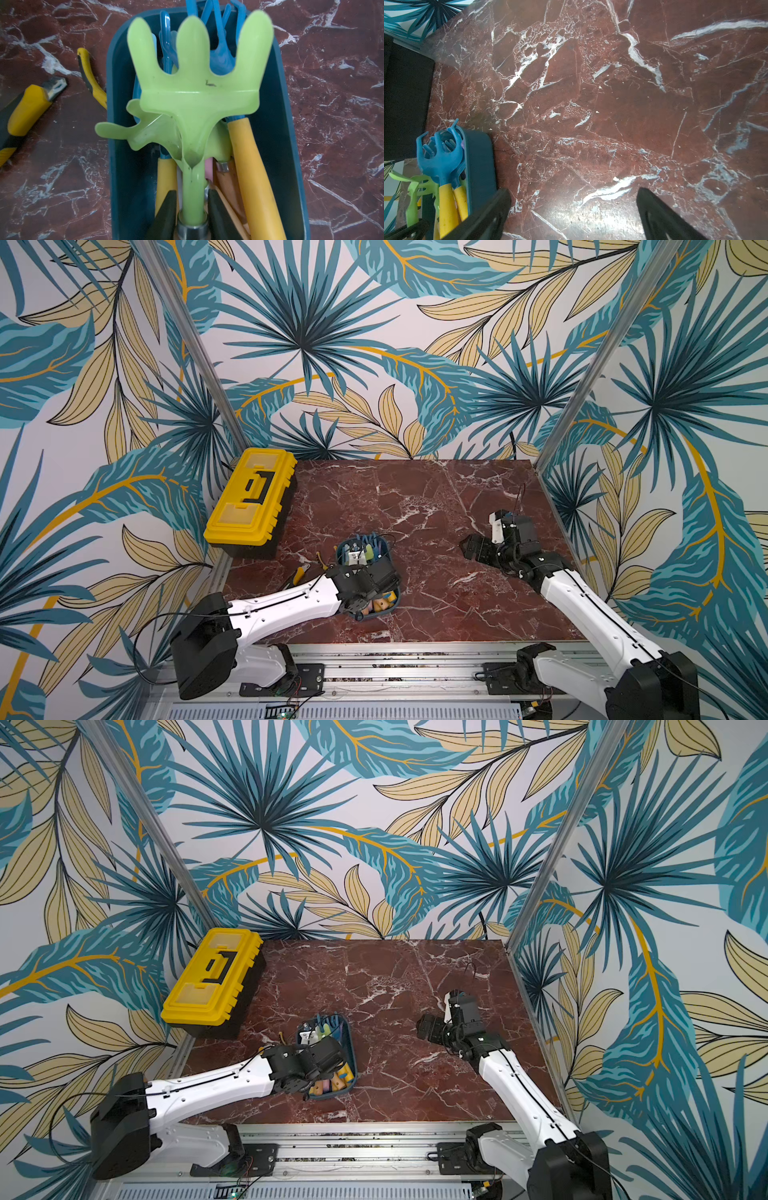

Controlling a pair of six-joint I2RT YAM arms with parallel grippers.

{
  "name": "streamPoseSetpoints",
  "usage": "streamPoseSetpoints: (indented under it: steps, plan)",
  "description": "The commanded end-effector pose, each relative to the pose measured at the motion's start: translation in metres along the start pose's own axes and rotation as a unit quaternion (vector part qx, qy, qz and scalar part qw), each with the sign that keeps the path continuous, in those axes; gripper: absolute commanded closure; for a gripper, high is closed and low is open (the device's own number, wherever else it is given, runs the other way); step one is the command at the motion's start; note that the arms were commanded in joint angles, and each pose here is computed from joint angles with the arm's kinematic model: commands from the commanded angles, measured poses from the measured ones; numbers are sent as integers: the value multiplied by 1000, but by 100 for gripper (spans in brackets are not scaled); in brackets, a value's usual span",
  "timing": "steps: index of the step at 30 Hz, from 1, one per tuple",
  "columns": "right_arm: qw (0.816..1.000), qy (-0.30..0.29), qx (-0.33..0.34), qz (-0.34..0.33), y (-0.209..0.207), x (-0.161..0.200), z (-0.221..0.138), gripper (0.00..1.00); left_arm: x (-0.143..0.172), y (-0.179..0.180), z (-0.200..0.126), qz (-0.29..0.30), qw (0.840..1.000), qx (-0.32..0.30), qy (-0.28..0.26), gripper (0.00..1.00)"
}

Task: Put the rake into the storage box
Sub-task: Place the rake in the storage box, then adjust the rake in the storage box.

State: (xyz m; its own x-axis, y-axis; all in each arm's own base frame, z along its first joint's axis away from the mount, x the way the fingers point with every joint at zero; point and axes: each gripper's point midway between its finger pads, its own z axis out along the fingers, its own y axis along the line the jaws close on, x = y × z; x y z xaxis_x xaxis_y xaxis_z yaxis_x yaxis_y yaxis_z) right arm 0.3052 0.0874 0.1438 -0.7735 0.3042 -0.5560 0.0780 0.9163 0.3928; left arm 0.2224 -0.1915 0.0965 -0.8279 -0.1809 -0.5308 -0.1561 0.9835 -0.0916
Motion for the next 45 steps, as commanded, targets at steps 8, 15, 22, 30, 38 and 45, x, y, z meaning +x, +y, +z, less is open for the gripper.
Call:
streamPoseSetpoints:
  steps: [8,15,22,30,38,45]
  plan:
    - [1000,5,-8,-6,2,3,3,1,-12,-16,-11,4,1000,14,6,55]
    - [1000,6,-19,-5,6,3,2,1,-24,-13,-24,4,1000,16,-13,42]
    - [1000,8,-21,-5,9,2,3,1,-17,-12,-29,-4,1000,27,6,41]
    - [1000,11,-23,-7,10,4,5,1,18,-15,-30,-50,995,59,61,38]
    - [1000,12,-24,-8,10,5,4,1,34,-6,-11,-53,995,28,78,44]
    - [1000,10,-24,-10,11,4,2,1,41,-7,0,-48,995,14,86,57]
